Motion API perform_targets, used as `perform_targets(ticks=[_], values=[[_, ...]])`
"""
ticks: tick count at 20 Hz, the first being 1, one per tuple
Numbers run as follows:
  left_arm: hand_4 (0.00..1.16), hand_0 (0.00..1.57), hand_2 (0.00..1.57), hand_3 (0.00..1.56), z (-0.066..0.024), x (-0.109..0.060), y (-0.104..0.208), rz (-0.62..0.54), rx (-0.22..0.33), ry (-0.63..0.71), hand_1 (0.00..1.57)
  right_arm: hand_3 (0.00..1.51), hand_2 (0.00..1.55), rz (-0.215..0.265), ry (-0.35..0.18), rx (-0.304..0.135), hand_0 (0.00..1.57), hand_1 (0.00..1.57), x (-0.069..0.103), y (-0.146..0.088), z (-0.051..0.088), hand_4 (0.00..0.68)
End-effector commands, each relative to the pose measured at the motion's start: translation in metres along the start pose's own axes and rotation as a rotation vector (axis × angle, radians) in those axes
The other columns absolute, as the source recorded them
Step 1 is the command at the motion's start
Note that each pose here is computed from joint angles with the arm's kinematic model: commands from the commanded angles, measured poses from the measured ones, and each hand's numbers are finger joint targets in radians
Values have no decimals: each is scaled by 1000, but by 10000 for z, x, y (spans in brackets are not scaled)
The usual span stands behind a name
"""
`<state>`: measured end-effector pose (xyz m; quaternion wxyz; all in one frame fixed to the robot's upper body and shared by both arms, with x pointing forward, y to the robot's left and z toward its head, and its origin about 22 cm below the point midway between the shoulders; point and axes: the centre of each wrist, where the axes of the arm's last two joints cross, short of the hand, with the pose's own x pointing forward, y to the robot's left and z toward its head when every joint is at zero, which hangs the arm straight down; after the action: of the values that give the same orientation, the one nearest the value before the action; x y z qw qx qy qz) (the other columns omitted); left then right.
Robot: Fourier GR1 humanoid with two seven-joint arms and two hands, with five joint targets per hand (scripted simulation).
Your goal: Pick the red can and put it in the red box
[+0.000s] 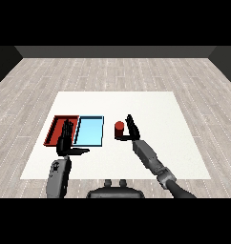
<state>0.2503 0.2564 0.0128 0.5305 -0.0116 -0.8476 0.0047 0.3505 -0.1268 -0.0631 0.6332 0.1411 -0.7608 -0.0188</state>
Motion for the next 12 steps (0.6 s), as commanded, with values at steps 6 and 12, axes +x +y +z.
perform_targets(ticks=[6,12], values=[[0,0,0,0,2,97,8,-8,2,-2,0,0,0,-41,20,35,0,0,-111,182,130,0],[0,0,0,0,50,53,-26,-34,6,-17,0,0,0,-70,11,39,0,0,-22,141,-74,0]])
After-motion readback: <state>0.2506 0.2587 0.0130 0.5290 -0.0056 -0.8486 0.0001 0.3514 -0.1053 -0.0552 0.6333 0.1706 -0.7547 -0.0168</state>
